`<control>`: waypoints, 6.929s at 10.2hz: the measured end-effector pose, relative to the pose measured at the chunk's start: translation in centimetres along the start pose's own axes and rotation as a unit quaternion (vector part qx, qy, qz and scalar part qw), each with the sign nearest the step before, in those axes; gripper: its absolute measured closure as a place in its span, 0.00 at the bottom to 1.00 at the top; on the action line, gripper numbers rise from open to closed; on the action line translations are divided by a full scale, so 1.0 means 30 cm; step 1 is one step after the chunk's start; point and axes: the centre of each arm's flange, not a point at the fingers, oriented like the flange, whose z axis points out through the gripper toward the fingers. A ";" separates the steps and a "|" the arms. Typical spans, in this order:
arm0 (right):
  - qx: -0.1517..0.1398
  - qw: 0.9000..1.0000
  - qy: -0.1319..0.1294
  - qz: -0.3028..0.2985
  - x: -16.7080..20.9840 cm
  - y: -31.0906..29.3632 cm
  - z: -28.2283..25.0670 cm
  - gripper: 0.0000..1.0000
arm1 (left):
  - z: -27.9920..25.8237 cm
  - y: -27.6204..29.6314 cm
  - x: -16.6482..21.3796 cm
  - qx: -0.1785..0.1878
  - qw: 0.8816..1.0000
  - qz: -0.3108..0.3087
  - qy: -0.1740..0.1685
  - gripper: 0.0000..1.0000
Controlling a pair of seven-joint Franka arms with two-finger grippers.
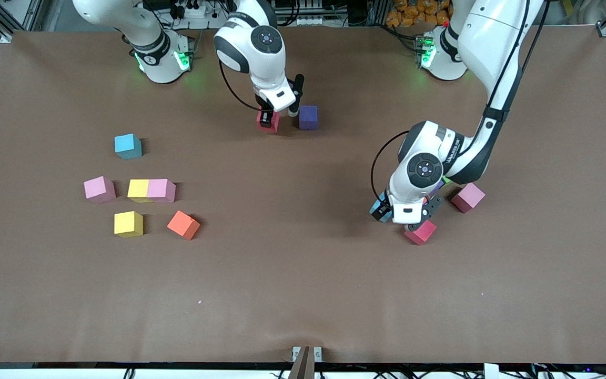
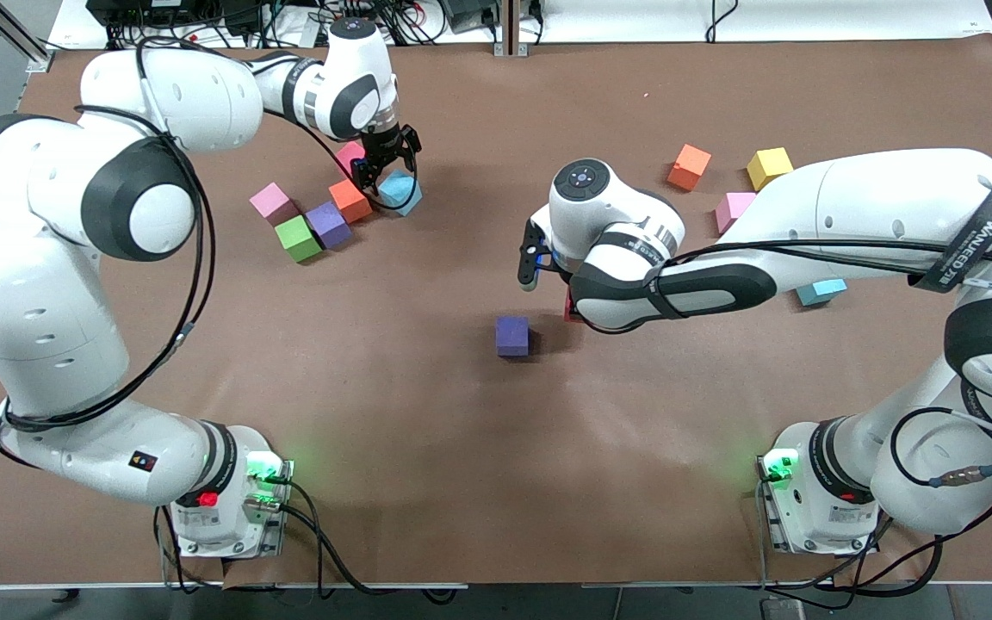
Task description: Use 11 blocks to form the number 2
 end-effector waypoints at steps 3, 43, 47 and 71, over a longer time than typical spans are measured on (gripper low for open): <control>-0.005 0.999 0.012 -0.029 0.057 -0.068 0.066 0.42 | 0.038 0.010 0.004 -0.007 1.000 -0.006 0.001 0.00; 0.020 0.998 -0.027 0.059 -0.045 0.248 -0.040 0.00 | 0.182 -0.365 -0.986 -0.024 0.918 -0.389 -0.078 0.40; 0.040 0.998 -0.032 0.023 -0.318 0.545 0.011 0.00 | 0.200 -0.387 -1.034 -0.016 0.917 -0.391 -0.076 0.40; 0.026 0.999 -0.009 -0.030 -1.030 0.894 0.279 0.00 | 0.225 -0.401 -1.104 -0.008 0.921 -0.382 -0.077 0.40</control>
